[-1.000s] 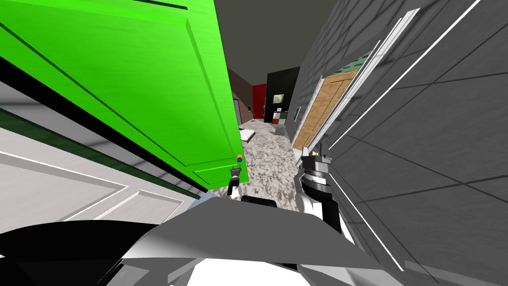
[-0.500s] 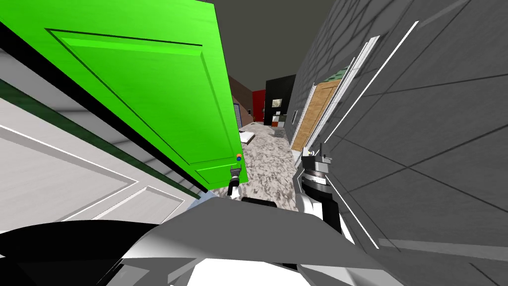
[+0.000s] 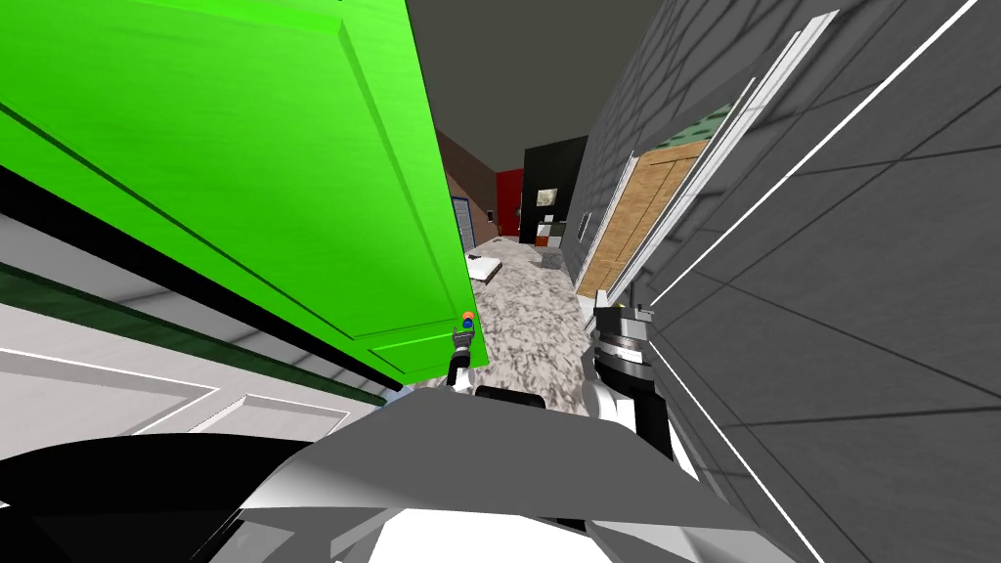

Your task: Push the door open

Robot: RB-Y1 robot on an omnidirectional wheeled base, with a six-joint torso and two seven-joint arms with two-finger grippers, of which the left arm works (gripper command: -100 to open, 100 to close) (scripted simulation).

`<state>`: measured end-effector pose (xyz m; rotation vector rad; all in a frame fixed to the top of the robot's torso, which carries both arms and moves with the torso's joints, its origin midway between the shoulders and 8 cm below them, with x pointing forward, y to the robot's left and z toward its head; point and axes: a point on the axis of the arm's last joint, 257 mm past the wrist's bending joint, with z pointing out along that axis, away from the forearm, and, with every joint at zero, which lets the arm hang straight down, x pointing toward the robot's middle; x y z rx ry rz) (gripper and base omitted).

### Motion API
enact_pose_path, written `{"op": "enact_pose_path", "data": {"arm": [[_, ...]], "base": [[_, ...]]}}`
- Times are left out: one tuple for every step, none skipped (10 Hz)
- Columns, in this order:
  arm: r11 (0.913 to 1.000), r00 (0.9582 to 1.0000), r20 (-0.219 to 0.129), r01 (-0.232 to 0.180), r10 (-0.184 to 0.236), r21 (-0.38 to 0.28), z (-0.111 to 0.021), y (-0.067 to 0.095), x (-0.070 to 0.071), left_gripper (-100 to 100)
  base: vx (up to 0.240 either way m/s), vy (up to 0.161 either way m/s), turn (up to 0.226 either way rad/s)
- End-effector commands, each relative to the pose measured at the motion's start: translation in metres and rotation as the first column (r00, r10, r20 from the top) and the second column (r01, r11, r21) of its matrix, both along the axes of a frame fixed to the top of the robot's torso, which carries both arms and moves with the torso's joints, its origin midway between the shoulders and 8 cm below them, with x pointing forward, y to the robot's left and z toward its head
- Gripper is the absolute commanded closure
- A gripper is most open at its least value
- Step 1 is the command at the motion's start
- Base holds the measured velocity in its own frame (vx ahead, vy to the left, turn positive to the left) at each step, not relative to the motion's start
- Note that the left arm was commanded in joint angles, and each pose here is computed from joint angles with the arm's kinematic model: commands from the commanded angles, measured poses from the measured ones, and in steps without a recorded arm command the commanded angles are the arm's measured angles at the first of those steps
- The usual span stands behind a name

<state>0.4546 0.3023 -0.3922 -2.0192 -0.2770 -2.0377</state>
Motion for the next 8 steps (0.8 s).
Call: {"op": "enact_pose_path", "data": {"arm": [[0.9998,1.0000,0.007,-0.003,0.003,-0.019,0.0005,-0.0067,0.0013,-100],[0.9999,1.0000,0.000,-0.002,0.002,-0.011,-0.0015,-0.0044,-0.0002,-100],[0.9999,1.0000,0.000,-0.002,0.002,-0.011,-0.0015,-0.0044,-0.0002,100],[0.9999,1.0000,0.000,-0.002,0.002,-0.011,-0.0015,-0.0044,-0.0002,100],[0.9999,1.0000,0.000,-0.002,0.002,-0.011,-0.0015,-0.0044,-0.0002,100],[0.9999,1.0000,0.000,-0.002,0.002,-0.011,-0.0015,-0.0044,-0.0002,100],[0.9999,1.0000,0.000,-0.002,0.002,-0.011,-0.0015,-0.0044,-0.0002,100],[0.9999,1.0000,0.000,-0.002,0.002,-0.011,-0.0015,-0.0044,-0.0002,100]], "base": [[0.211,0.055,-0.032],[0.085,0.020,-0.011],[-0.009,-0.007,-0.022],[-0.024,-0.015,-0.005],[-0.022,-0.009,0.009],[-0.018,-0.005,-0.001],[-0.012,-0.002,-0.002],[-0.006,-0.001,-0.001]]}}
